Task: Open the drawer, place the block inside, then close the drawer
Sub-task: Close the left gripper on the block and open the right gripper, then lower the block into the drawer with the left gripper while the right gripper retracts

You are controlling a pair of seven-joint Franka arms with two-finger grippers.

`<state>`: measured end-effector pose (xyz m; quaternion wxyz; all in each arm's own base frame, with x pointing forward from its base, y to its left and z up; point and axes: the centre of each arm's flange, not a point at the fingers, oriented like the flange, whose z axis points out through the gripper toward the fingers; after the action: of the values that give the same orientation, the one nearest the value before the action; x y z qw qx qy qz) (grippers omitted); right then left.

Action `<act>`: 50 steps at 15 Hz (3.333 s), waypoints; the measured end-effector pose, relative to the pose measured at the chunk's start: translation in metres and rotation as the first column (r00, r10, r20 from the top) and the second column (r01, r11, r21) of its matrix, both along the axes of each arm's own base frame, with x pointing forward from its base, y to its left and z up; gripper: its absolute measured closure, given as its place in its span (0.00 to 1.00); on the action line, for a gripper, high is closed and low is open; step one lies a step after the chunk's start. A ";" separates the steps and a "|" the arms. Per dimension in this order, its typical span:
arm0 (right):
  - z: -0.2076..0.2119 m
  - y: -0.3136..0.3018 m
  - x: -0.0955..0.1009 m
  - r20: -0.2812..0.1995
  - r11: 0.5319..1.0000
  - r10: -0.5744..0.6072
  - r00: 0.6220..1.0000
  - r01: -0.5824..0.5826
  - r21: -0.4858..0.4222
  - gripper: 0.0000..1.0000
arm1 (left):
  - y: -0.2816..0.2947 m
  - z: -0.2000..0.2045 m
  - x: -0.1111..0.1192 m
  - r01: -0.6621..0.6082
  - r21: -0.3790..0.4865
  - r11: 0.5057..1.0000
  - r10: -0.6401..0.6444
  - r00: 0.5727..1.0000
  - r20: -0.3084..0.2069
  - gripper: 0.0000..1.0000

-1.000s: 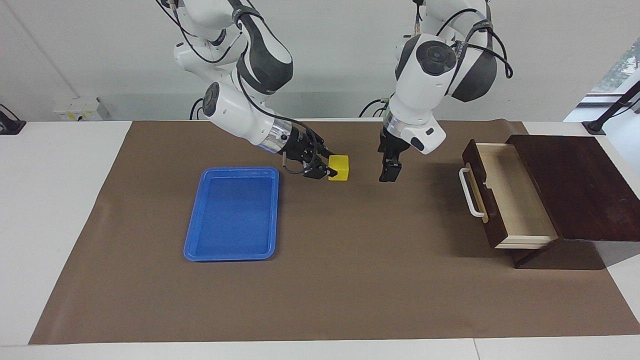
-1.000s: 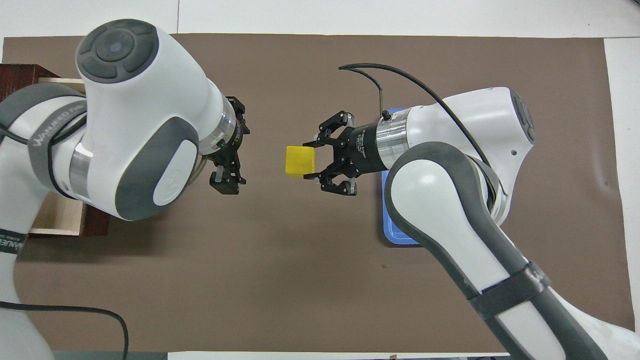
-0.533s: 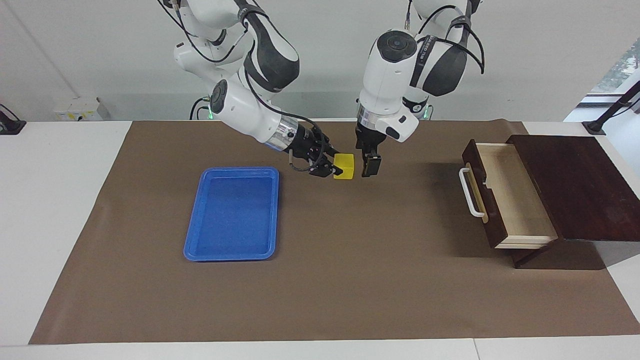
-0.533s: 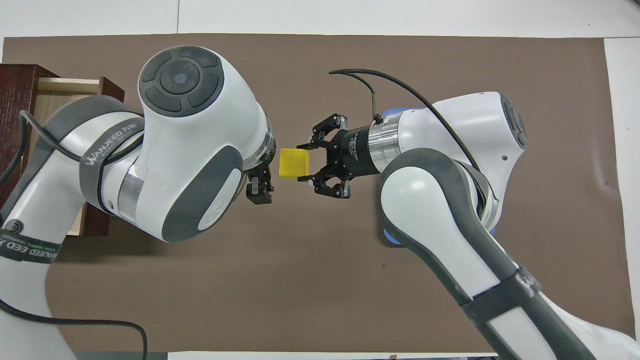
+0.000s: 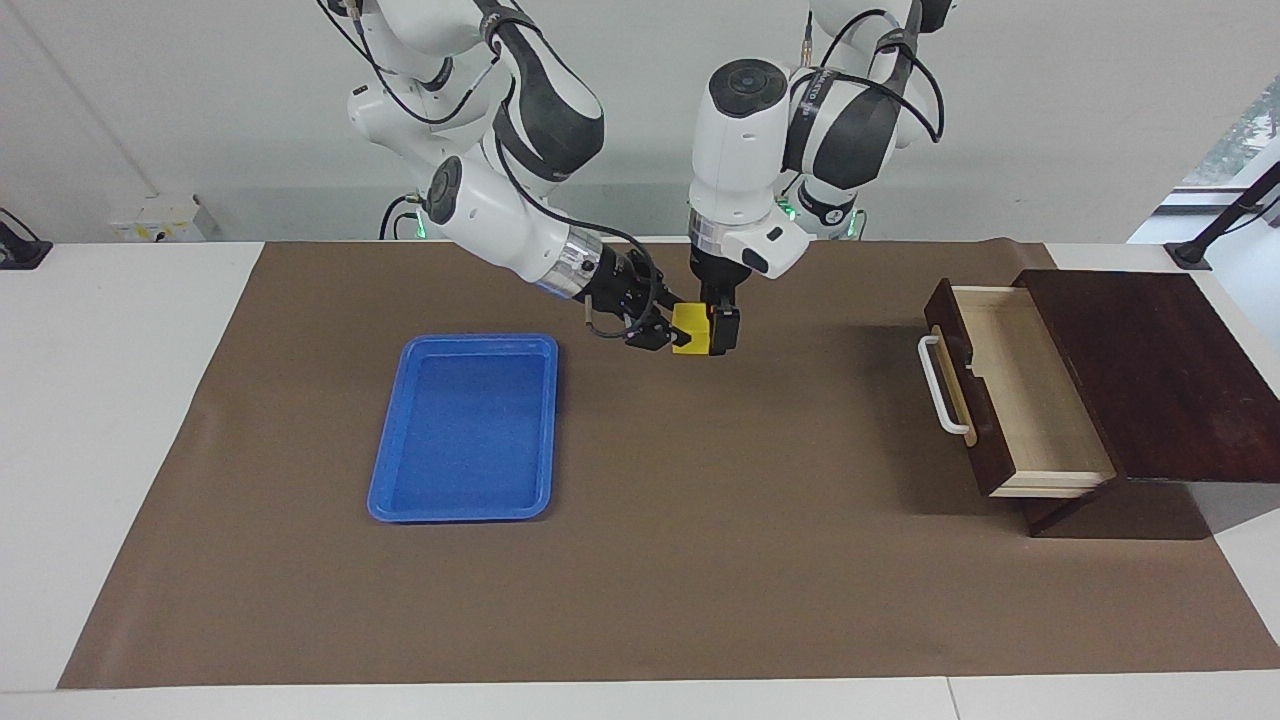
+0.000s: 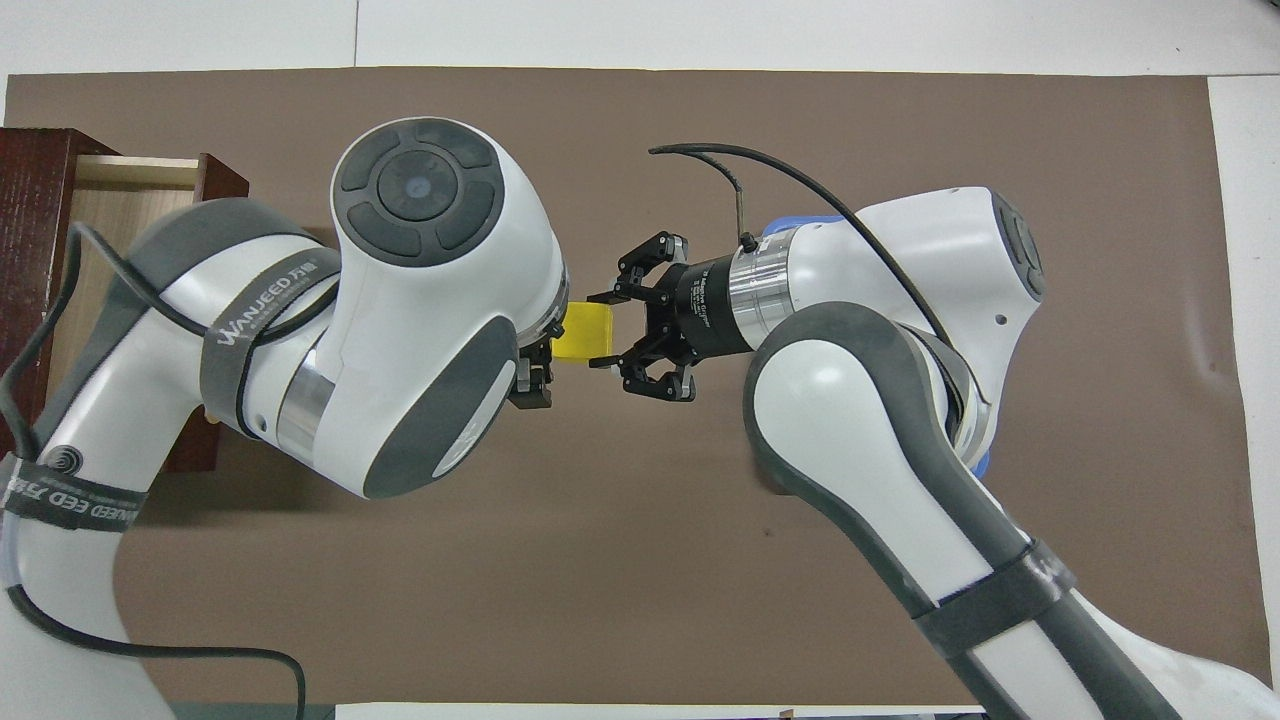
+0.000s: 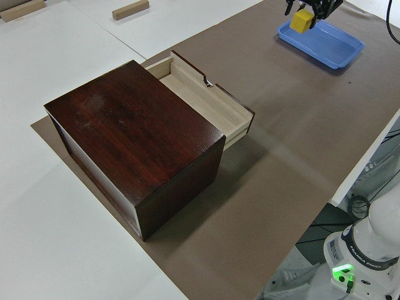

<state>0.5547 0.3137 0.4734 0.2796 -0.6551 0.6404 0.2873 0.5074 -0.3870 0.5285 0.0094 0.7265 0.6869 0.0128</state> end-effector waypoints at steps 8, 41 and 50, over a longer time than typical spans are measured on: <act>0.000 0.000 0.000 0.000 1.000 0.000 1.000 0.000 0.000 0.44 | 0.000 -0.002 0.000 0.002 0.013 1.000 -0.002 1.000 0.016 0.25; 0.053 -0.198 0.043 0.202 0.853 0.458 0.866 -0.363 -0.376 0.00 | 0.356 0.045 0.102 0.143 0.059 0.988 -0.142 0.990 -0.027 0.44; 0.119 -0.275 -0.015 0.123 0.232 0.972 0.203 -0.712 -0.662 0.00 | 0.432 -0.049 0.112 0.103 0.054 0.993 -0.101 0.994 -0.045 0.44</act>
<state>0.5402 0.0386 0.5923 0.0571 -0.9933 0.0918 0.0410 0.6192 0.0451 0.4795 -0.0248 0.7607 0.6484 0.0165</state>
